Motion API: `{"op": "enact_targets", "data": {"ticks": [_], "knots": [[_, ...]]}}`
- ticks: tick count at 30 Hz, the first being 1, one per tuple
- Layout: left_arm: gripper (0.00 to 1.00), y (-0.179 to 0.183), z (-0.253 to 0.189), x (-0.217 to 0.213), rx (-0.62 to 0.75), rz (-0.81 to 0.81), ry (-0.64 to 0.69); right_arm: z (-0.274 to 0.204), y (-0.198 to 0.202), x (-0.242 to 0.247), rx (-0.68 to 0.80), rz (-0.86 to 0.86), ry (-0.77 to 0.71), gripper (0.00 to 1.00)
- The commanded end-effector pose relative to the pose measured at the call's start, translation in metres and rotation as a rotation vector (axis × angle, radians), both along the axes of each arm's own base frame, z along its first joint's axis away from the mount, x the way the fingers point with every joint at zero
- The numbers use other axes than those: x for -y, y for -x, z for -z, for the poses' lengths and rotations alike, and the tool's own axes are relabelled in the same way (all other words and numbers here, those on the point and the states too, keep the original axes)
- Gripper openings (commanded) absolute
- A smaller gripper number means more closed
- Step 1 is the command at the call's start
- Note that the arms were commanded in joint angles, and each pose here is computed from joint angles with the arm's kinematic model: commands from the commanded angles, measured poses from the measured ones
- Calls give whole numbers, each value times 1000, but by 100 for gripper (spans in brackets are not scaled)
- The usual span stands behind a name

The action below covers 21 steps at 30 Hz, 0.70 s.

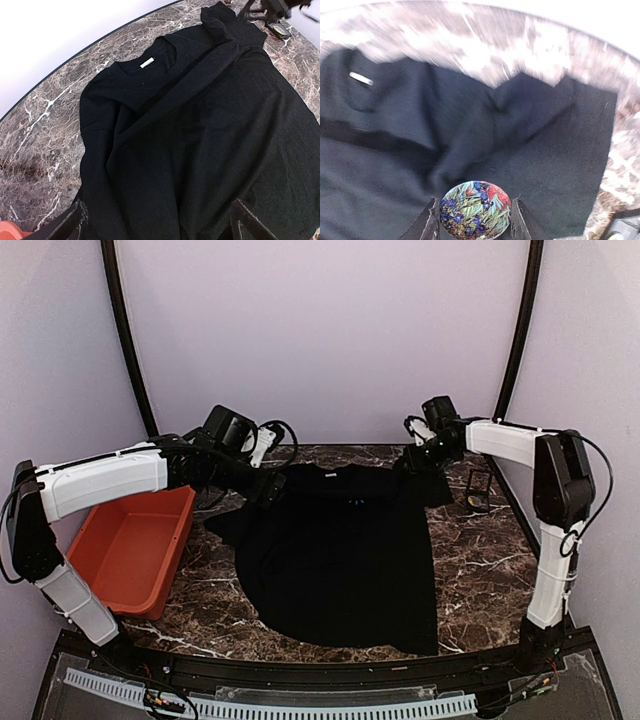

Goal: Pin the brooch onto the clothing
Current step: Pick up the brooch from the flattened clothing, then pass from the right arm to the left

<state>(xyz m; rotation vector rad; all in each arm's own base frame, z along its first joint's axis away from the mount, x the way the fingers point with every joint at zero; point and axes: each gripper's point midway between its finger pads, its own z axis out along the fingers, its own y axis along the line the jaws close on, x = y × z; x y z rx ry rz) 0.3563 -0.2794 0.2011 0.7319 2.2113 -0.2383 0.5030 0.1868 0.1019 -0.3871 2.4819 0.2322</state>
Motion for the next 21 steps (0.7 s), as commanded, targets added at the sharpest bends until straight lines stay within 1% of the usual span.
{"op": "enact_targets", "data": {"ticks": [1,2,3,4,5,6,7,8,10,11,14,16,21], "knots": [[99,10,-9,5,5,73,22,-57,27,-19,30,-87,-146,36],[99,12,-18,7,32,101,35,-63,37,-23,15,-122,-170,36],[99,18,-18,12,26,145,56,-67,48,-29,-8,-166,-201,37],[99,23,-31,15,68,190,79,-72,60,-35,-34,-215,-234,37],[99,32,-30,20,61,243,104,-81,74,-43,-57,-276,-284,37],[99,36,-45,22,110,284,127,-87,89,-52,-85,-335,-340,37],[99,46,-44,26,105,334,150,-95,104,-60,-104,-392,-404,37],[99,51,-58,27,152,370,173,-105,118,-69,-113,-448,-472,37],[99,67,-68,32,183,459,213,-125,143,-82,-125,-549,-592,37],[99,75,-68,34,177,501,232,-132,155,-87,-134,-600,-641,37],[99,92,-81,38,209,587,280,-148,186,-103,-169,-733,-751,37],[99,107,-85,43,197,663,319,-153,207,-115,-206,-824,-812,37],[99,133,-88,49,189,783,337,-170,265,-148,-252,-1092,-912,36]]}}
